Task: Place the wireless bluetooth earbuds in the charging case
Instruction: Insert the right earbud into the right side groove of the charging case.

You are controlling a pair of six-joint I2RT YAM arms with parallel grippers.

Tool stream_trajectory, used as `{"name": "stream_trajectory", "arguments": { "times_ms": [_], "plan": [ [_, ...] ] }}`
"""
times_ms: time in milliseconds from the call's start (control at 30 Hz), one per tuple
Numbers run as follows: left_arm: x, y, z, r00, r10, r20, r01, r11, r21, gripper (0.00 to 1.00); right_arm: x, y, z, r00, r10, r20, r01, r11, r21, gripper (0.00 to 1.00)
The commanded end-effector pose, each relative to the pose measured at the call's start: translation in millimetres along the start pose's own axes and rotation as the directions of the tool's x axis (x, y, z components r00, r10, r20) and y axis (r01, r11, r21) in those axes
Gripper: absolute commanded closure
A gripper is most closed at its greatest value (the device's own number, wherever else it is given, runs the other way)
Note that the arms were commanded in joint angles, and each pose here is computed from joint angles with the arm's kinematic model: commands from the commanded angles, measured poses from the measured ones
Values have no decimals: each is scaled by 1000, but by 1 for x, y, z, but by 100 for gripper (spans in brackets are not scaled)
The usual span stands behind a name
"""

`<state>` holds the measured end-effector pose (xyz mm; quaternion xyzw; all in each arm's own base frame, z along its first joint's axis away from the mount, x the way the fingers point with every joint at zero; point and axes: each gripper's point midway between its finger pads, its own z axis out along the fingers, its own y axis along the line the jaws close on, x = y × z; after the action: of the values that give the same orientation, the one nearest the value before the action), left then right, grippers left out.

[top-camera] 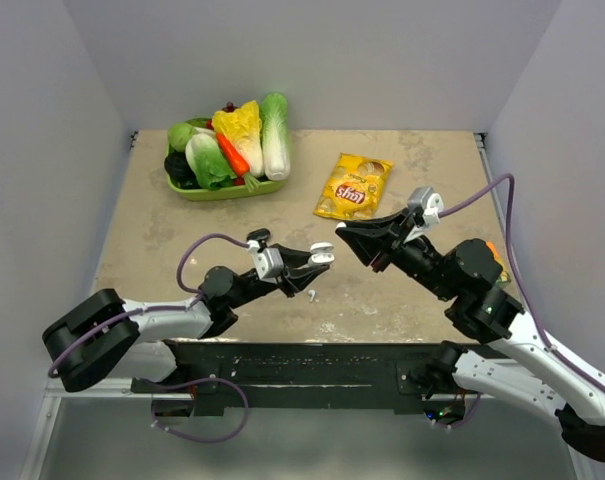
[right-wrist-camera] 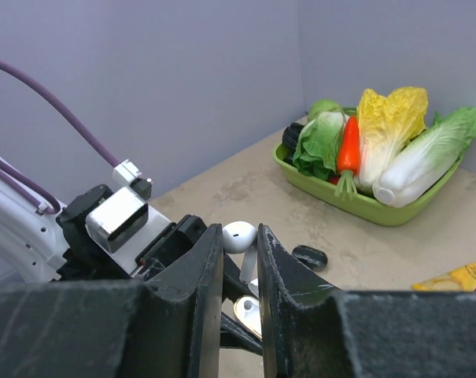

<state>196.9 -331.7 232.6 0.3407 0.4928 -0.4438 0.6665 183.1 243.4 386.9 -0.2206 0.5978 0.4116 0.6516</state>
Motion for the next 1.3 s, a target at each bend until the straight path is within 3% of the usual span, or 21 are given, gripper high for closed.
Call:
{"name": "stream_trajectory", "arguments": {
  "times_ms": [0, 300, 600, 1000, 1267],
  "plan": [
    [-185, -29, -20, 750, 182, 636, -263, 964, 34, 100, -34, 13, -5, 997, -25, 76, 29, 999, -46, 100],
    [-214, -29, -18, 713, 233, 662, -336, 941, 31, 100, -52, 23, -13, 993, -19, 116, 29, 996, -84, 100],
    [-224, -6, -27, 724, 271, 634, -293, 953, -74, 100, -66, 28, -16, 990, -4, 141, 18, 995, -99, 100],
    [-219, -24, -25, 717, 220, 662, -317, 948, 29, 100, -72, 35, 3, 978, 8, 206, 23, 989, -147, 100],
    [-229, -11, -25, 719, 82, 691, -151, 988, 39, 100, -62, 26, 9, 971, -1, 241, 29, 993, -114, 100]
  ]
}}
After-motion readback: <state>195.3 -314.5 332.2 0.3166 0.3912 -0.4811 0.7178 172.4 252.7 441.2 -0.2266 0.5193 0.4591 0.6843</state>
